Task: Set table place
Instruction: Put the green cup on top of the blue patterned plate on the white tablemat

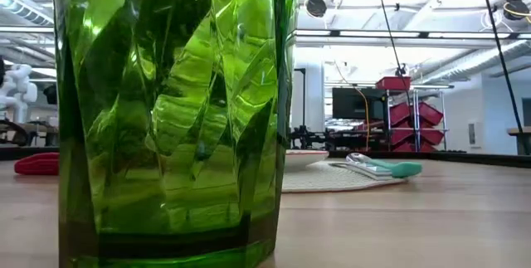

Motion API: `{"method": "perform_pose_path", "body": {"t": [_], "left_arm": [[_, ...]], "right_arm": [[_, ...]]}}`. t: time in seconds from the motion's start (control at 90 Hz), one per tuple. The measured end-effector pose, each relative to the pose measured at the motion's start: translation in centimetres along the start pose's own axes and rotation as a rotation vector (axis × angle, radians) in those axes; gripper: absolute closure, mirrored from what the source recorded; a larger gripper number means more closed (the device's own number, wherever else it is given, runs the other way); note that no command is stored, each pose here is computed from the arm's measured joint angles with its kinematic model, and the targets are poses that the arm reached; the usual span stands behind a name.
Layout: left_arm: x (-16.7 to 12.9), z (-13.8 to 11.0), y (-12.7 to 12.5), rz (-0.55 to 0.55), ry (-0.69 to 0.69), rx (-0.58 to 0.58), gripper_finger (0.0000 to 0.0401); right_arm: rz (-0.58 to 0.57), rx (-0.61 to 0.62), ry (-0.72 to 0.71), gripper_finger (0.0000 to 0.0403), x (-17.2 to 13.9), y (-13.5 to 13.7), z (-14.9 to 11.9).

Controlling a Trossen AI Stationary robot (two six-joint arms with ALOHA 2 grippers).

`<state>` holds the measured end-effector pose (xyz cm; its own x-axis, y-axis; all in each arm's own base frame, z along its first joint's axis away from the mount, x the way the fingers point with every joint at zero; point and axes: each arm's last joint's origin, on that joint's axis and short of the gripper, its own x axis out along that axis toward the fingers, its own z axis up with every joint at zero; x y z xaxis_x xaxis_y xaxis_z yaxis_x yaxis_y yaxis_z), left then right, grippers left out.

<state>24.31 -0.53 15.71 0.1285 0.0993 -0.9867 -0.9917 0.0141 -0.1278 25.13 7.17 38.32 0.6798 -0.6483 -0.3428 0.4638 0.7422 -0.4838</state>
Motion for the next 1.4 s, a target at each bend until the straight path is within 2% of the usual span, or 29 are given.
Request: {"method": "perform_pose_path", "body": {"t": [0.178,0.3,0.4,0.456,0.656,0.822,1.022,1.111,1.256,1.4], "left_arm": [[-1.0,0.1,0.3,0.041,0.002,0.003,0.0319],[-3.4,0.5,1.7,0.164,-0.019,-0.010,0.0319],[-5.7,0.8,2.8,0.209,-0.035,-0.003,0.0319],[-7.1,0.9,3.4,0.197,-0.034,-0.004,0.0319],[-12.4,1.6,5.2,0.042,-0.081,-0.005,0.0319],[-16.2,2.3,7.2,-0.098,-0.164,0.115,0.0318],[-18.1,2.5,8.6,-0.225,-0.181,0.210,0.0318],[-18.5,2.5,8.5,-0.277,-0.185,0.288,0.0318],[-18.9,2.3,7.5,-0.388,-0.230,0.485,0.0318],[-19.7,1.4,6.3,-0.553,-0.224,0.741,0.0318]], "right_arm": [[0.000,-0.005,0.003,0.0266,0.0,0.0,-0.1],[0.000,-0.010,0.006,0.0266,0.0,0.0,-0.1],[0.000,-0.013,0.008,0.0266,0.0,0.0,-0.1],[0.000,-0.014,0.008,0.0266,0.0,0.0,-0.1],[-0.009,-0.020,0.019,0.0266,0.3,0.0,-0.2],[-0.027,-0.044,0.052,0.0266,1.4,0.5,-0.8],[-0.038,-0.048,0.071,0.0266,2.7,1.5,-1.5],[0.006,-0.030,0.071,0.0266,2.9,1.9,-1.4],[0.156,0.110,0.004,0.0266,3.2,2.2,-0.2],[0.323,0.388,-0.091,0.0266,3.8,1.7,1.7]]}}
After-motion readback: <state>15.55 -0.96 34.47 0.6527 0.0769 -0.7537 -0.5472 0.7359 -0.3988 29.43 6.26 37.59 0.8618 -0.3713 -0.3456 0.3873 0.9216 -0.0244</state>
